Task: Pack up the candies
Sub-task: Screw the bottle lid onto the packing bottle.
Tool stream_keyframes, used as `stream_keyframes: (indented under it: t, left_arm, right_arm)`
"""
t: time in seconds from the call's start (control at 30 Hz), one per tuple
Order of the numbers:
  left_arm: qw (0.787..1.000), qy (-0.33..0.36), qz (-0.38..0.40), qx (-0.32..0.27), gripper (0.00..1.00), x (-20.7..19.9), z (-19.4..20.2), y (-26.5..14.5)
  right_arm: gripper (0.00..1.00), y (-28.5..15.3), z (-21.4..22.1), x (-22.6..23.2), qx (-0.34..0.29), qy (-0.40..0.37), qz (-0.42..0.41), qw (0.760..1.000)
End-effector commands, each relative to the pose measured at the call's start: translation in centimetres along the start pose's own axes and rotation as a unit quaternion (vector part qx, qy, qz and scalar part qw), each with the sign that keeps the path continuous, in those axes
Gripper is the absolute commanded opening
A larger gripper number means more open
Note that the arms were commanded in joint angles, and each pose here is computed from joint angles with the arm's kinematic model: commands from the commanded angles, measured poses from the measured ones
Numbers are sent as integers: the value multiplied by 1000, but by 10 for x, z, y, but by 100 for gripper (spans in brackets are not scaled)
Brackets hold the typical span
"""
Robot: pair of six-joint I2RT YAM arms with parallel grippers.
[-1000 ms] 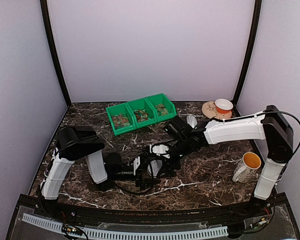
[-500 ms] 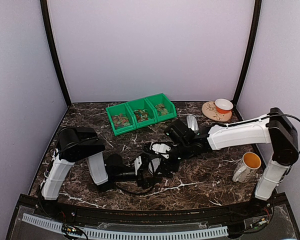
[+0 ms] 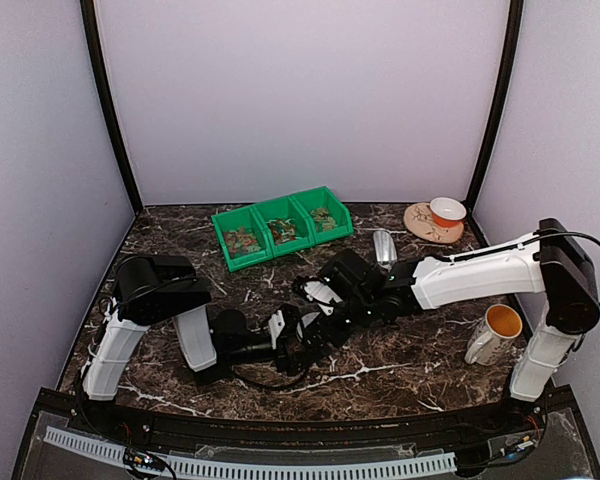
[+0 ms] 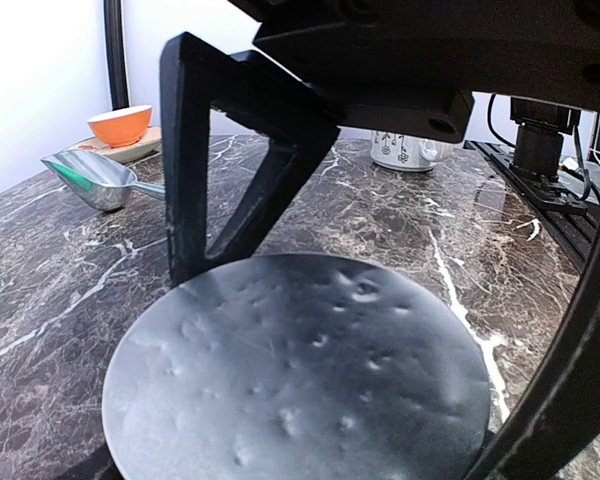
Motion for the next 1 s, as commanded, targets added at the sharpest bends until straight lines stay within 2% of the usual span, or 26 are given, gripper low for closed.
stream_keyframes:
  t: [0.0, 0.27, 0.53, 0.77, 0.97]
  left_arm:
    - [987, 6, -60, 150, 82, 6, 95, -39]
    - [987, 6, -63, 151, 81, 7, 96, -39]
    - [987, 7, -62, 150, 82, 6, 95, -39]
    - [988, 6, -42, 150, 81, 2, 96, -39]
    - [989, 4, -14, 145, 81, -4, 94, -38]
  right_arm:
    - [94, -12, -10, -12, -20, 43, 47, 998]
    - [100, -28, -8, -4, -32, 30, 9, 999]
    - [97, -32, 6, 1, -16, 6, -13, 1000]
    - [97, -62, 4, -9, -37, -106, -19, 994]
    - [97, -67, 1, -7, -46, -222, -66, 972]
Point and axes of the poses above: each gripper's point midway between its finger pads, its own y axis out along the fingers, its own x axis along the line the jaws close on, z = x × y, the point moved 6 cm from there along -y, back along the fingers, and after that the axes turned 6 degrees about -y, right-handed, at the moved point
